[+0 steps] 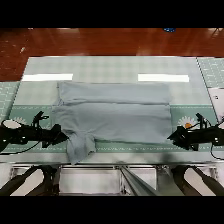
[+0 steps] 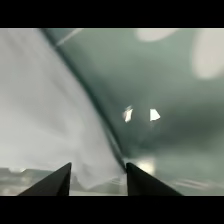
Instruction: Fold the shirts.
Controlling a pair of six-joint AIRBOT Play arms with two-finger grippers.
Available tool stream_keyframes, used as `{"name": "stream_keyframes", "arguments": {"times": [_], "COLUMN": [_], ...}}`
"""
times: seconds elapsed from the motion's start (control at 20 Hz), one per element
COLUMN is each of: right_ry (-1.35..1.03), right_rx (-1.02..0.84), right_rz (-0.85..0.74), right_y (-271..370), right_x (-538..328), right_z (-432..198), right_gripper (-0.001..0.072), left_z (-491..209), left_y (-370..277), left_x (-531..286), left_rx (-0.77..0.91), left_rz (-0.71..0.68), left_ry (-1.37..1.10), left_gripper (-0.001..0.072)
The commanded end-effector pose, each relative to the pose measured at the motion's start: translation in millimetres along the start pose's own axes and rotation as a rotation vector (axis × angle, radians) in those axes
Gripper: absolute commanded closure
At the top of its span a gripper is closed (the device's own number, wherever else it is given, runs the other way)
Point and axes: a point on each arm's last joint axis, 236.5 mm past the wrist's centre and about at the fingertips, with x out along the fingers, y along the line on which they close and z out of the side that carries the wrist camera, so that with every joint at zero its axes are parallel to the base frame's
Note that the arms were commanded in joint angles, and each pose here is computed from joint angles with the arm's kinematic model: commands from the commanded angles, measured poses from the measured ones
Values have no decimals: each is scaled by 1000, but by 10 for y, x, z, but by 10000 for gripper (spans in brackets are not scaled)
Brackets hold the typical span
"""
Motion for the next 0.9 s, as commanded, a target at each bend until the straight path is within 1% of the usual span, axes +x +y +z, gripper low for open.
{"name": "stream_keyframes", "arguments": {"times": [0.0, 0.05, 0.1, 0.2, 0.3, 0.55, 0.75, 0.85], "right_ry": [-45, -56, -71, -64, -64, -190, -237, -282], "right_rx": [-38, -69, -122, -190, -249, -303, -340, -327], "right_rz": [91, 120, 151, 173, 154, 182, 176, 174], "right_y": [275, 400, 547, 714, 783, 1151, 1433, 1550], "right_x": [224, 233, 196, 64, -98, -497, -567, -555], "right_z": [250, 298, 344, 374, 436, 875, 1273, 1551], "right_gripper": [380, 566, 690, 691, 691, 691, 691, 691], "left_z": [30, 29, 42, 124, 326, 1067, 1524, 1833], "left_y": [-11, -24, -53, -174, -377, -1006, -1456, -1651], "left_x": [1, -6, -35, -162, -363, -933, -930, -864], "left_rx": [-3, -1, 15, 65, 108, 188, 275, 272], "left_rz": [-4, -8, -12, -25, -51, -146, -161, -162], "left_ry": [-12, -10, -9, -14, -65, -263, -252, -260], "left_gripper": [689, 689, 690, 689, 689, 690, 690, 690]}}
